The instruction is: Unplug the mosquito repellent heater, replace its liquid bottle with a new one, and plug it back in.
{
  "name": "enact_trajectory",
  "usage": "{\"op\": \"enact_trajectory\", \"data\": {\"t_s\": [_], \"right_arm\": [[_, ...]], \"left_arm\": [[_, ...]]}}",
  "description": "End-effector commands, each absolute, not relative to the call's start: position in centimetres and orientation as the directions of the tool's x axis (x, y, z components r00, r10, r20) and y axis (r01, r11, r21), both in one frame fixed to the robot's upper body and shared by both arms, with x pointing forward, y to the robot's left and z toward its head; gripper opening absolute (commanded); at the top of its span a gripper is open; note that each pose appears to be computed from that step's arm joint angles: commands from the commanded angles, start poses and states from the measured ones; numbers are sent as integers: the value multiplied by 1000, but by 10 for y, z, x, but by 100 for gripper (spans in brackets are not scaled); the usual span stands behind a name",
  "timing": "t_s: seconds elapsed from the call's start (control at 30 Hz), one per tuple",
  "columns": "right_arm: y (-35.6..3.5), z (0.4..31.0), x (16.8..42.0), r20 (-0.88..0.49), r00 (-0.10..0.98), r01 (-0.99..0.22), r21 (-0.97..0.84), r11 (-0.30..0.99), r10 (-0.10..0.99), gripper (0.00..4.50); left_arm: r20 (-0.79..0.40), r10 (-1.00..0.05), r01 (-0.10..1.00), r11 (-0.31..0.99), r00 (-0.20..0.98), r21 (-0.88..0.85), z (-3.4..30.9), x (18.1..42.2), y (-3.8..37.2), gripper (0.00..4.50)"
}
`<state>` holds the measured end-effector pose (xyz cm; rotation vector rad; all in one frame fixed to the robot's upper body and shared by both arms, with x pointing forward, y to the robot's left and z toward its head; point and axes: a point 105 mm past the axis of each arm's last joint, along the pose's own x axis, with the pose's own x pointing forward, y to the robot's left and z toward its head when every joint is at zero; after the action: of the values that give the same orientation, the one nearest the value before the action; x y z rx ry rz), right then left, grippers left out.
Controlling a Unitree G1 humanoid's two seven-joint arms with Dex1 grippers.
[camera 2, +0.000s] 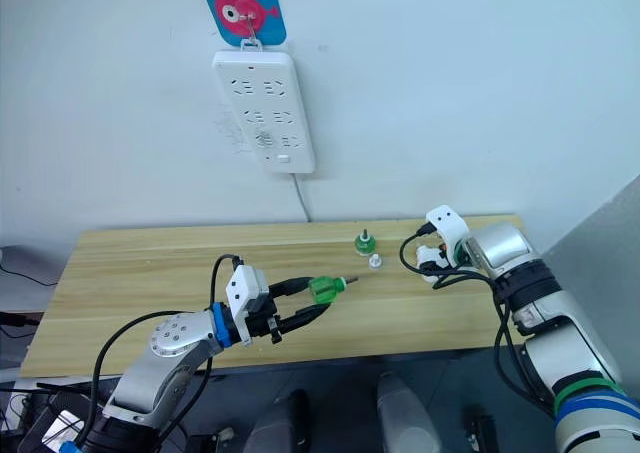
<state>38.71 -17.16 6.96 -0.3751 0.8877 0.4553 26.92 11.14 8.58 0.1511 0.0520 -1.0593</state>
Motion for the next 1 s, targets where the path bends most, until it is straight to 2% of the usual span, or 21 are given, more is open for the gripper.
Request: {"op": "enact_trajectory", "data": {"t_s": [0.03,0.3,0.4,0.5,0.57,0.67,0.73,0.93,1.0], "right_arm": [[-169,78,396,-788,570,-535,-139,833,234,450],[-167,70,400,-805,536,-557,-112,823,254,450],[-165,70,403,-797,541,-559,-104,823,267,389],[-163,70,402,-798,535,-569,-98,816,277,294],[-161,73,401,-794,533,-576,-87,813,292,294],[-160,87,400,-758,556,-591,-74,804,339,294],[-160,94,397,-742,564,-603,-70,794,363,294],[-165,142,329,-590,511,-683,162,712,625,294],[-163,152,314,-497,527,-678,244,694,689,294]], "left_arm": [[-92,-872,874,467,480,132,92,267,111,233],[-96,-879,881,453,467,138,92,265,110,233],[-101,-881,883,448,463,142,92,266,110,233],[-105,-883,885,442,458,144,91,267,111,233],[-109,-888,891,430,446,142,91,267,111,233],[-132,-926,932,337,353,130,93,260,106,233],[-129,-934,941,319,332,111,96,260,108,233],[-86,-957,949,286,277,-133,122,274,118,233],[-78,-962,940,272,261,-208,129,275,122,233]]}}
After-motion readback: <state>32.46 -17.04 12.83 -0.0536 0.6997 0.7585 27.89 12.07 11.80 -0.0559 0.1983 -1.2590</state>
